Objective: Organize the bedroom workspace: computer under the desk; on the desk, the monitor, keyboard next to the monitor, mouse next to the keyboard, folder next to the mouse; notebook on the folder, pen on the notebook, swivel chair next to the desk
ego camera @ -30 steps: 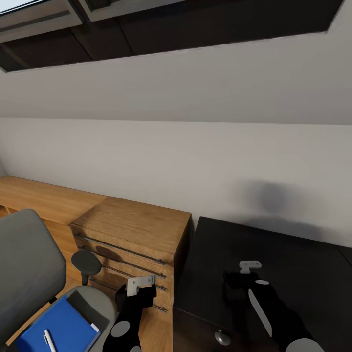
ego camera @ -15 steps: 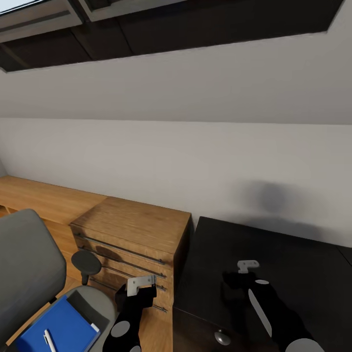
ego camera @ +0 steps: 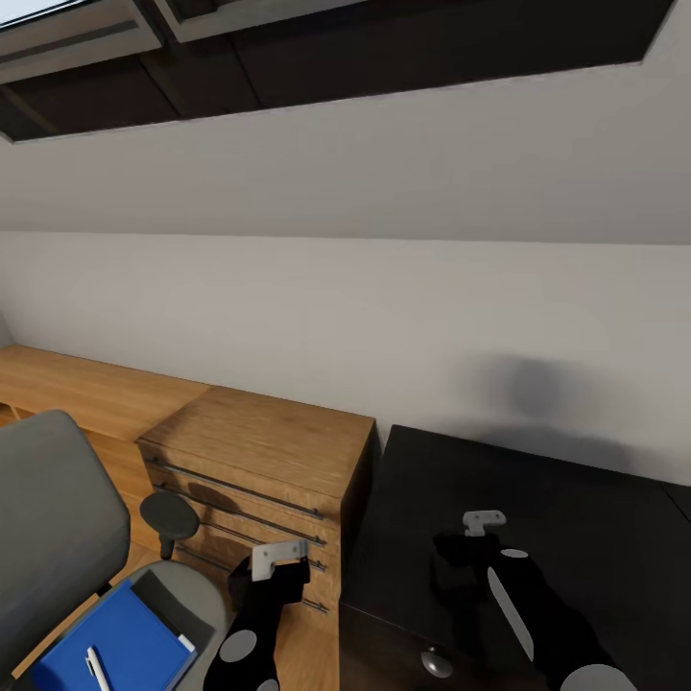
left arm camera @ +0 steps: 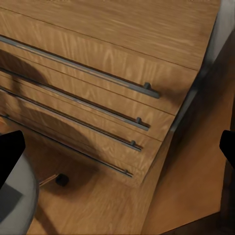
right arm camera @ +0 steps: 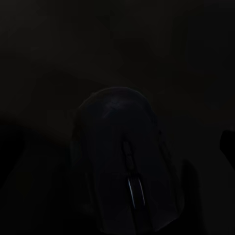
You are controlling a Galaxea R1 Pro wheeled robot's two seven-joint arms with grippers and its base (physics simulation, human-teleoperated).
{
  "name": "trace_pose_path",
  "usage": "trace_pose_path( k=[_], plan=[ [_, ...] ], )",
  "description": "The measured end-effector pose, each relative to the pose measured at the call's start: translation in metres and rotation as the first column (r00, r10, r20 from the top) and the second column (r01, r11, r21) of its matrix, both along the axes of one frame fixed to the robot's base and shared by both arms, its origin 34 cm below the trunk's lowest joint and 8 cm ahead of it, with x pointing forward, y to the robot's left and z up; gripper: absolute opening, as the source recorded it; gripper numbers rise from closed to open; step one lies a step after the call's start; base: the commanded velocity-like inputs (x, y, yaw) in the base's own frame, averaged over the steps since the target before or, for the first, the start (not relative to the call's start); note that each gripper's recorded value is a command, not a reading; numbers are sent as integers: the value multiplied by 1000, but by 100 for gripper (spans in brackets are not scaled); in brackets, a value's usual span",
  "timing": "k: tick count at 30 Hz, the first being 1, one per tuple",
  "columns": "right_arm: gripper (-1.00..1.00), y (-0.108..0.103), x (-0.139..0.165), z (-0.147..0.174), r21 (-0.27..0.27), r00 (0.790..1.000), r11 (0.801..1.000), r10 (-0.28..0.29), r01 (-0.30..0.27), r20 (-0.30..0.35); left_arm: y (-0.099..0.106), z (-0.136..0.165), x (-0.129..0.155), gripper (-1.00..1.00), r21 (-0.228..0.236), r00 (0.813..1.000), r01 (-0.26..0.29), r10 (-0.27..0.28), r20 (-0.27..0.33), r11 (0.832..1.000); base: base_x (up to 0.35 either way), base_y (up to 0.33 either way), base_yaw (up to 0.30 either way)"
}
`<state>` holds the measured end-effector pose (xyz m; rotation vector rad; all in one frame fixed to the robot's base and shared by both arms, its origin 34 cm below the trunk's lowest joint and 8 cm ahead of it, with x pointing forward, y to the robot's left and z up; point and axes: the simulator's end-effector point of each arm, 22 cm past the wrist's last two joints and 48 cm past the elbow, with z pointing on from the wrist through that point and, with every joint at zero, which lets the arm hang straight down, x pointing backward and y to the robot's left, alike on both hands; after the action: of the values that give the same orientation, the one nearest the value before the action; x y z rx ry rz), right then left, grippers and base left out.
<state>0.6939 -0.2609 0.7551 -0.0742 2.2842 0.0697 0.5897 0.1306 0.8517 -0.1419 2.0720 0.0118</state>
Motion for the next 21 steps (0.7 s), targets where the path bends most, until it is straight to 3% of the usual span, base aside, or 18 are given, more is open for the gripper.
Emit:
trace_pose_path(
  k=[21],
  plan=[
    [100, -3, 0, -17, -21, 1000, 1000, 1, -1, -2, -4, -15, -1, 100, -2, 1000, 8, -8, 3, 1000, 0, 0, 0]
  ],
)
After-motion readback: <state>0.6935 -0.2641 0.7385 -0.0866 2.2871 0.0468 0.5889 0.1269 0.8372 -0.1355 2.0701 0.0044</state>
